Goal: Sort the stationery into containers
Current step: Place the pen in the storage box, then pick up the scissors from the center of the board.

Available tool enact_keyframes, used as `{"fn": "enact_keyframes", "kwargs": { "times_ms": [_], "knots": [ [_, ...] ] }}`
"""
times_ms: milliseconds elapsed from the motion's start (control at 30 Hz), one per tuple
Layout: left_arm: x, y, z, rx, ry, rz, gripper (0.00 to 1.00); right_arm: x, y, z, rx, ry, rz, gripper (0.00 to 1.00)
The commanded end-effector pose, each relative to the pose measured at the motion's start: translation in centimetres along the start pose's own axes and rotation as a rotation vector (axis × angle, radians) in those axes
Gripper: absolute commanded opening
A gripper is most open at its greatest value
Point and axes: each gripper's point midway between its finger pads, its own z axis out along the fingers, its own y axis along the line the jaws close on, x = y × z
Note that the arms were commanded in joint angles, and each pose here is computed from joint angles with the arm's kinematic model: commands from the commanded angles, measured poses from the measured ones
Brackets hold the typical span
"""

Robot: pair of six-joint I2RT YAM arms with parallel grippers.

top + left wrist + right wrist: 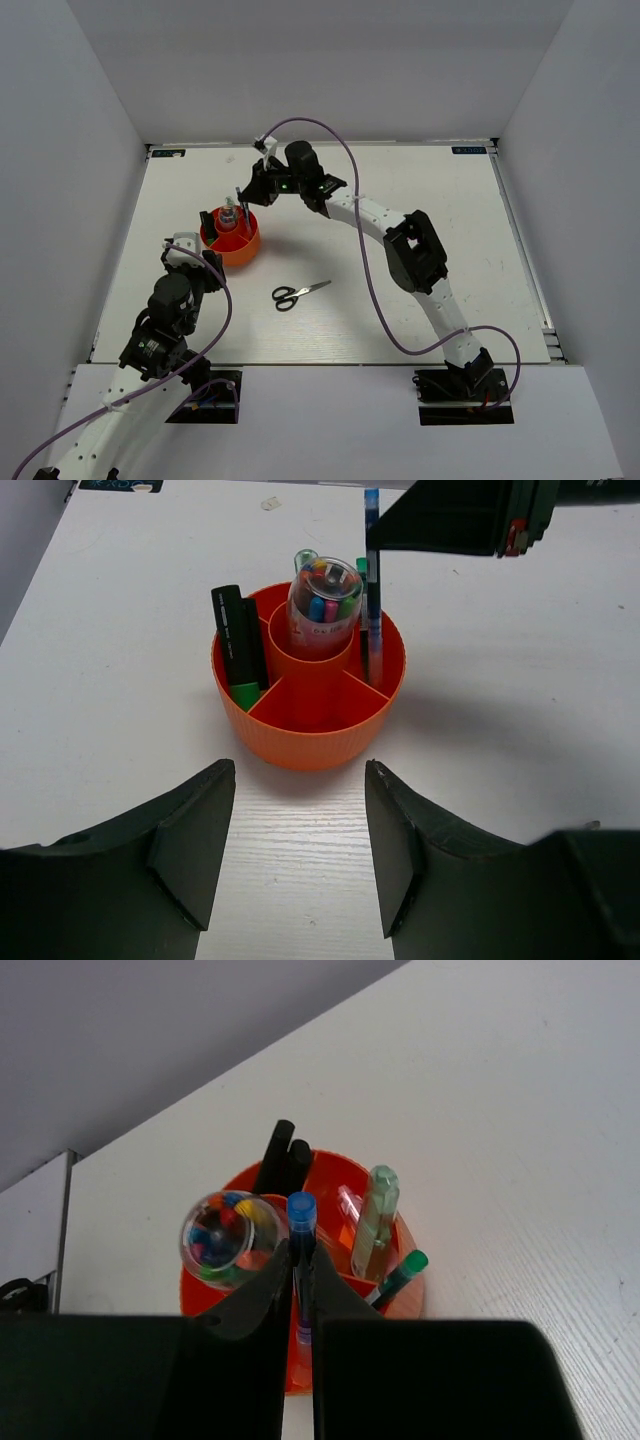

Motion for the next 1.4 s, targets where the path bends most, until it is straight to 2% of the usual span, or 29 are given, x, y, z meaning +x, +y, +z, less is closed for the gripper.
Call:
{"fn": "enact_keyframes", "kwargs": {
  "times_ms": [0, 33, 67, 133, 167, 267, 467, 500, 567, 600, 700, 733, 767, 800, 833, 867, 900, 933, 1000, 1033, 1067, 1100, 1133, 1167, 1200, 1233, 1267, 1300, 1367],
  "knots": [
    [0.1, -0.1, 0.2, 0.002, 0.004, -0.003, 0.65, 0.4, -0.4, 0.4, 0.004, -0.018, -0.043, 0.09],
    [0.3, -0.1, 0.2, 0.001, 0.009, 0.000, 0.65, 0.6, -0.4, 0.3, -0.002, -0.011, -0.051, 0.15],
    [0.3, -0.1, 0.2, 0.004, 0.010, 0.001, 0.65, 0.7, -0.5, 0.2, -0.002, -0.009, -0.051, 0.31],
    [0.2, -0.3, 0.2, 0.010, 0.011, -0.001, 0.65, 0.8, 0.0, -0.1, -0.025, -0.001, -0.047, 0.41],
    [0.3, -0.3, 0.2, 0.013, 0.014, 0.001, 0.65, 0.9, 0.1, -0.2, -0.028, 0.006, -0.042, 0.51],
    [0.6, -0.7, 0.4, 0.034, 0.029, 0.008, 0.67, 0.7, 0.9, -0.9, -0.045, 0.017, -0.033, 0.55],
    [1.5, -2.8, 0.6, 0.144, 0.085, 0.032, 0.68, -0.7, 2.3, -2.6, -0.055, 0.025, -0.018, 0.53],
    [1.7, -3.0, 0.6, 0.154, 0.093, 0.039, 0.64, -1.7, 3.1, -3.3, -0.052, 0.025, -0.015, 0.53],
    [2.2, -4.1, 0.6, 0.210, 0.120, 0.048, 0.53, -1.5, 3.3, -4.3, -0.048, 0.049, 0.003, 0.52],
    [2.4, -4.3, 0.6, 0.224, 0.126, 0.051, 0.40, -2.5, 4.5, -5.3, -0.050, 0.053, -0.012, 0.52],
    [3.3, -6.4, 0.2, 0.341, 0.185, 0.058, 0.13, -3.0, 5.2, -8.7, -0.013, 0.111, -0.038, 0.52],
    [3.4, -6.7, 0.2, 0.357, 0.194, 0.059, 0.10, -3.0, 5.6, -10.4, 0.026, 0.154, -0.048, 0.52],
    [4.3, -7.2, 0.4, 0.376, 0.241, 0.056, 0.08, -2.0, 5.4, -11.5, 0.051, 0.197, -0.061, 0.43],
    [4.8, -8.3, -0.1, 0.437, 0.283, 0.039, 0.07, -2.3, 5.6, -13.1, 0.072, 0.219, -0.176, 0.24],
    [5.3, -8.8, 0.1, 0.448, 0.335, 0.037, 0.09, -0.7, 6.4, -15.7, 0.089, 0.315, -0.208, 0.00],
    [5.7, -9.3, 0.0, 0.461, 0.380, 0.013, 0.15, 2.4, 6.1, -17.0, 0.093, 0.402, -0.213, 0.00],
    [5.6, -10.6, -0.6, 0.517, 0.467, -0.005, 0.33, 3.8, 7.9, -20.3, 0.090, 0.491, -0.186, 0.00],
    [6.9, -11.0, -0.3, 0.512, 0.552, 0.000, 0.40, 4.7, 7.9, -21.4, 0.082, 0.535, -0.229, 0.00],
    [8.2, -12.2, 0.0, 0.506, 0.673, 0.039, 0.48, 8.9, 8.2, -24.7, 0.095, 0.665, -0.190, 0.37],
    [8.9, -12.3, -0.3, 0.496, 0.718, 0.070, 0.56, 10.7, 8.9, -26.5, 0.077, 0.718, -0.159, 0.50],
    [9.3, -12.6, -0.4, 0.483, 0.731, 0.124, 0.58, 11.7, 9.8, -27.3, 0.049, 0.741, -0.127, 0.55],
    [9.5, -13.6, 0.4, 0.478, 0.767, 0.190, 0.59, 14.5, 10.4, -29.0, 0.029, 0.782, -0.058, 0.48],
    [10.0, -13.8, -0.1, 0.470, 0.808, 0.227, 0.59, 14.6, 11.2, -29.6, 0.019, 0.765, -0.060, 0.32],
    [9.3, -13.9, 0.3, 0.452, 0.818, 0.246, 0.55, 14.2, 11.8, -29.7, 0.008, 0.717, -0.072, 0.00],
    [10.4, -14.4, 1.1, 0.435, 0.886, 0.279, 0.49, 17.3, 12.1, -30.9, 0.008, 0.761, -0.004, 0.00],
    [10.8, -14.3, 0.9, 0.431, 0.924, 0.286, 0.38, 15.7, 13.1, -30.7, -0.021, 0.659, -0.054, 0.00],
    [11.2, -14.6, 1.5, 0.422, 0.949, 0.291, 0.33, 15.8, 13.0, -31.0, -0.009, 0.637, -0.055, 0.00],
    [11.4, -14.6, 2.2, 0.407, 0.973, 0.289, 0.29, 18.3, 13.3, -31.8, -0.009, 0.664, 0.000, 0.00],
    [12.0, -14.5, 2.2, 0.389, 1.025, 0.298, 0.27, 16.7, 13.5, -32.3, 0.007, 0.565, -0.083, 0.00]
  ]
}}
